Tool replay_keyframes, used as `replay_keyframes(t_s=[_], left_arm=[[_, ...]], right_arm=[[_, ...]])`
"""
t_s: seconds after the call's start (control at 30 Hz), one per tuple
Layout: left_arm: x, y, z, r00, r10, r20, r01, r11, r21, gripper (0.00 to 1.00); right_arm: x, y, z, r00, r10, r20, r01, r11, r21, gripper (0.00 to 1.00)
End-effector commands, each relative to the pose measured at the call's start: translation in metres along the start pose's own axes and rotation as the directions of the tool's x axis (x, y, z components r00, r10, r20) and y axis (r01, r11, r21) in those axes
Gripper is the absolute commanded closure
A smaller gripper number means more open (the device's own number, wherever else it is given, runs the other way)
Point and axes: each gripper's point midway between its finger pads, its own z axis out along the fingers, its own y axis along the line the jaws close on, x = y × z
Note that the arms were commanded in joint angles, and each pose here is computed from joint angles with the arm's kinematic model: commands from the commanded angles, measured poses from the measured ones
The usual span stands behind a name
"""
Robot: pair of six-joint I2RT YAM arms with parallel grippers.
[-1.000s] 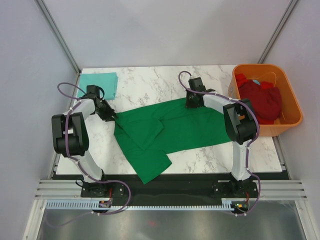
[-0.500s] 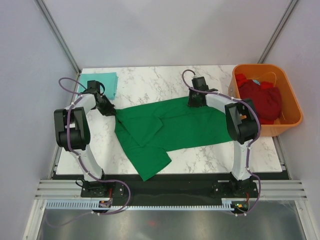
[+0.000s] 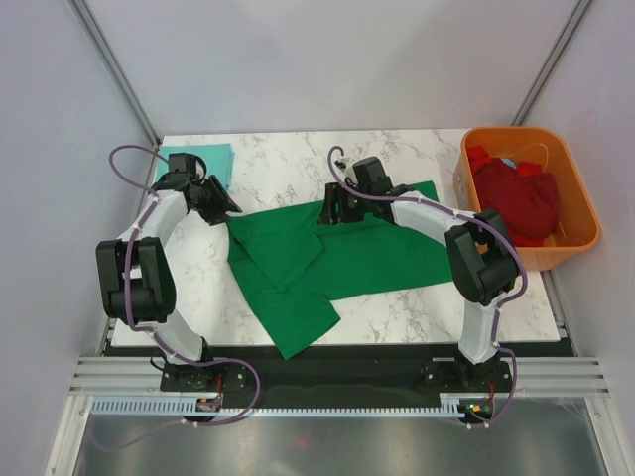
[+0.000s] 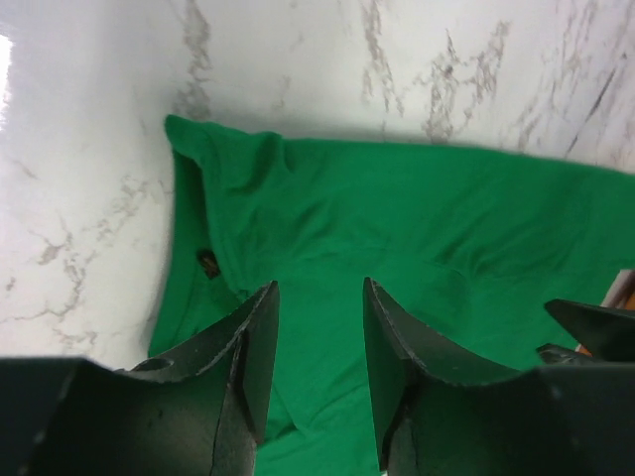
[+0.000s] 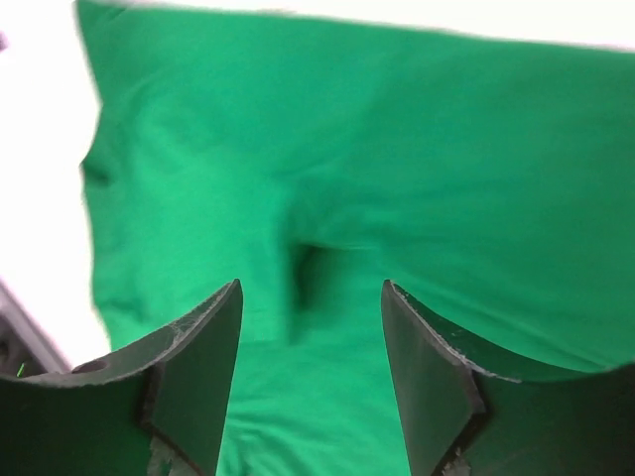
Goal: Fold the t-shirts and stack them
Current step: Fold the tshirt
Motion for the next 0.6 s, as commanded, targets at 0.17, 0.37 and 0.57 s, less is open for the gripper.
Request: replay_keyframes(t_s=[0.17,0.37,0.57], left_arm=[[0.031,-0.016,0.019,0.994,0.049,-0.103,-0.042,0.997,0.072,0.53],[0.036,-0.005,0.045,0.987,0.043,-0.155,-0.037,0.999,0.041,0.53],[0.046,0.014,0.064,0.981,0.028,-0.193,-0.032,0.999,-0.015,0.53]], right_arm=[[0.042,0.040,0.019,0.990,-0.107,-0.093,0.090,0.981,-0.169,0.27],[0.068,0.040,0.028,0.975,-0.158,-0.155,0.120,0.966,-0.229,0.26],[0.078,0.042,0.036,0.972,-0.164,-0.169,0.117,0.959,-0.257,0.26]])
